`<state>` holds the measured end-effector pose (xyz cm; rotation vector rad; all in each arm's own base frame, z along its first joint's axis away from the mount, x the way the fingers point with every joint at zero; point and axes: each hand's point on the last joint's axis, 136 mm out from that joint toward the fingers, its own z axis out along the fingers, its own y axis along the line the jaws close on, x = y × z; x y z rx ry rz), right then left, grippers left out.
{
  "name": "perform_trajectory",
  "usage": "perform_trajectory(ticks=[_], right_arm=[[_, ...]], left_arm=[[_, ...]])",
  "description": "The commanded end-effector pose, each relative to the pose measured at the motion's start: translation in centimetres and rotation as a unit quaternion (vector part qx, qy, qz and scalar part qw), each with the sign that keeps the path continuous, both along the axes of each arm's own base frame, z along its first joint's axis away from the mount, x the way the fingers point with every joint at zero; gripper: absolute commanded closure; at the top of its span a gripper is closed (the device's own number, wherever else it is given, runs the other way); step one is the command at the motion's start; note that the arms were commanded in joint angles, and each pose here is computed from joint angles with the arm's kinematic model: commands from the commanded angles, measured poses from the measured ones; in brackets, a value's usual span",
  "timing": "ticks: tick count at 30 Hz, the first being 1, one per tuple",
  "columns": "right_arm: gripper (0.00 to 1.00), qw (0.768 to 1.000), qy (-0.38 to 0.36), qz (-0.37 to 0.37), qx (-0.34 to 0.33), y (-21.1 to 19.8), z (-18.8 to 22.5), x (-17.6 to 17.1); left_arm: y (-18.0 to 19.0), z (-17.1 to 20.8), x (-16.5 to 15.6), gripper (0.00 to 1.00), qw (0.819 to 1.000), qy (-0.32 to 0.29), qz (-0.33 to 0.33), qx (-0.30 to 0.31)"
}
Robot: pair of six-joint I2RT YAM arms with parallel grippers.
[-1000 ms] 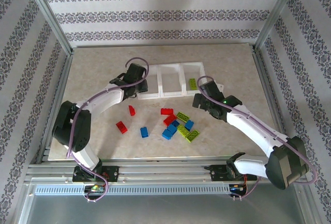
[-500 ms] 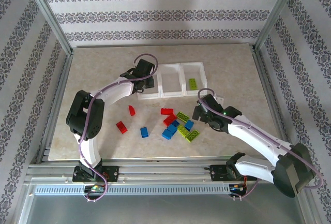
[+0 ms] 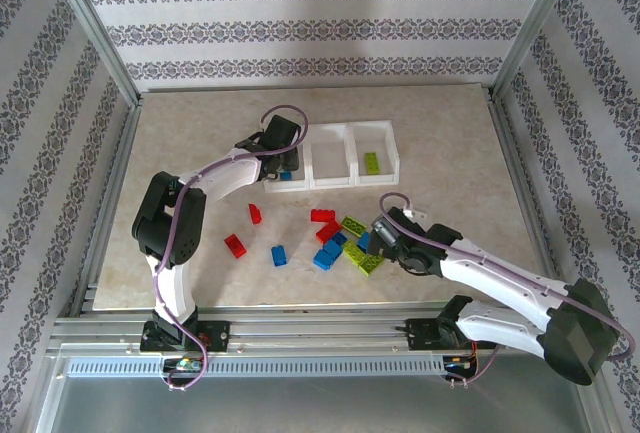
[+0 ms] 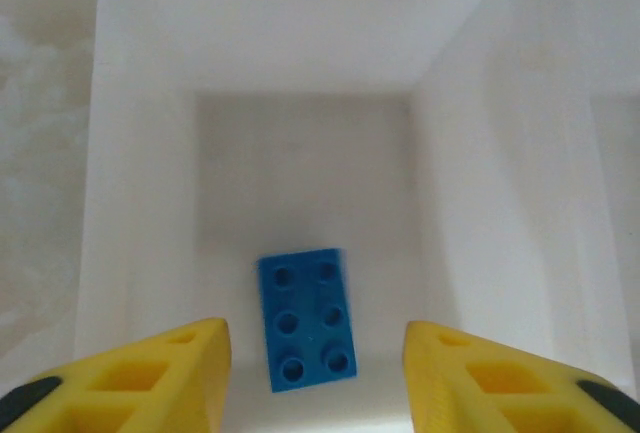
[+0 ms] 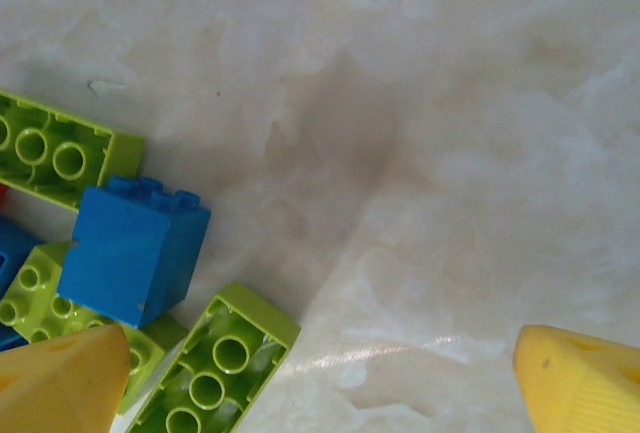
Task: Sort the legos into containers by color
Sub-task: Place the lego in the container.
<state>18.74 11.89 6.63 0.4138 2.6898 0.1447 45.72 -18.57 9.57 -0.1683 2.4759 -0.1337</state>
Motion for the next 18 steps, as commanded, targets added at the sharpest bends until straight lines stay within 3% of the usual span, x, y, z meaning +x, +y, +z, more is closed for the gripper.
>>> perform_trajectory(ticks=[1,6,12,15,18], right_arm=[[0.03,1.000,0.015,-0.010,0.004,-0.1,-0.6,-1.2],[0.08,0.999,0.030,-0.005,0.011,0.3,-1.0,-1.9],[0.15,0.999,0.035,-0.007,0.025,0.9,-1.3,-2.1],[0.18,0.999,0.035,-0.009,0.035,1.2,-1.4,-2.0],[0.20,0.998,0.039,-0.005,0.044,1.6,-1.7,-2.2]], left_arm=[[-0.2,1.9,-0.2,0.46,1.000,-0.011,-0.005,0.002],[-0.4,3.5,-0.5,0.43,1.000,-0.022,-0.008,-0.015],[-0.3,5.7,-1.5,0.31,0.998,-0.040,-0.011,-0.040],[-0.1,6.7,-2.4,0.22,0.997,-0.049,-0.011,-0.054],[0.4,7.4,-3.5,0.06,0.997,-0.055,-0.007,-0.061]])
